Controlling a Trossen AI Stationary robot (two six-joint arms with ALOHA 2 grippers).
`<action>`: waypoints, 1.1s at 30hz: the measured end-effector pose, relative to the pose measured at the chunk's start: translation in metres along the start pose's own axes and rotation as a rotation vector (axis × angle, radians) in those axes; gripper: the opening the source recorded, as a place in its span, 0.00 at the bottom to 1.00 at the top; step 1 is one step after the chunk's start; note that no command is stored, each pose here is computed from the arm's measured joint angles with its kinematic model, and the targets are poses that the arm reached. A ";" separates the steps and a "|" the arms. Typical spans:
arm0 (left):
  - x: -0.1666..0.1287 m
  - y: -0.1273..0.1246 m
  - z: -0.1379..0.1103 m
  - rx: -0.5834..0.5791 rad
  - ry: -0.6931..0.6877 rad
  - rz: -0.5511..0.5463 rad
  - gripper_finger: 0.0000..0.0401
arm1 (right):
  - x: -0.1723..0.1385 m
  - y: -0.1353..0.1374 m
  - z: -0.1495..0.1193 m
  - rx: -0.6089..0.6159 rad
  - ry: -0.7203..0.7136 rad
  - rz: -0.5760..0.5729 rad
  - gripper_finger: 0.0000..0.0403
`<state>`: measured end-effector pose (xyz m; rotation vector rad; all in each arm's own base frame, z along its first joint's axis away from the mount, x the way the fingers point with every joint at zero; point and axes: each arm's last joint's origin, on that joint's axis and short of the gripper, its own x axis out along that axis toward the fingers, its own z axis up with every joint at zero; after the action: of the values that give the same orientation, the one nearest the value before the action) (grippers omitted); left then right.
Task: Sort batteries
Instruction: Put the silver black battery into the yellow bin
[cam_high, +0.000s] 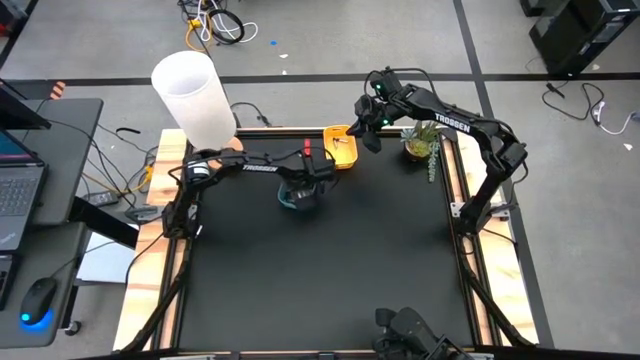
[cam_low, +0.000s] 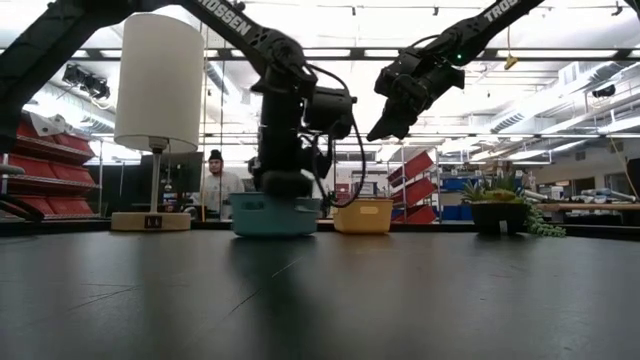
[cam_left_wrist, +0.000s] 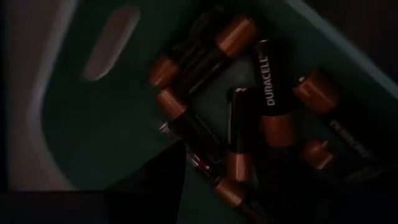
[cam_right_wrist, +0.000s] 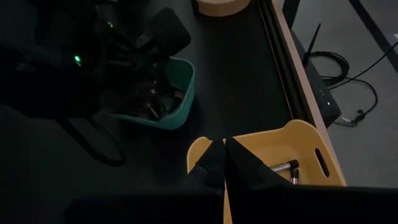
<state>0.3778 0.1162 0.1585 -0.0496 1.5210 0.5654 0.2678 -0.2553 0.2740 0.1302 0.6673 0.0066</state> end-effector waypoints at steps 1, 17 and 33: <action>-0.002 0.001 0.002 -0.007 -0.011 0.003 0.51 | 0.000 0.000 0.000 0.000 0.000 0.000 0.00; -0.016 0.013 0.007 0.332 0.004 0.039 0.51 | 0.000 0.000 0.000 0.060 0.003 0.000 0.00; 0.013 0.064 0.006 0.669 -0.066 -0.196 0.51 | -0.002 -0.003 -0.022 0.156 0.090 0.023 0.00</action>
<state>0.3585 0.1780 0.1664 0.3292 1.5522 -0.1127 0.2525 -0.2557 0.2577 0.2894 0.7566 -0.0178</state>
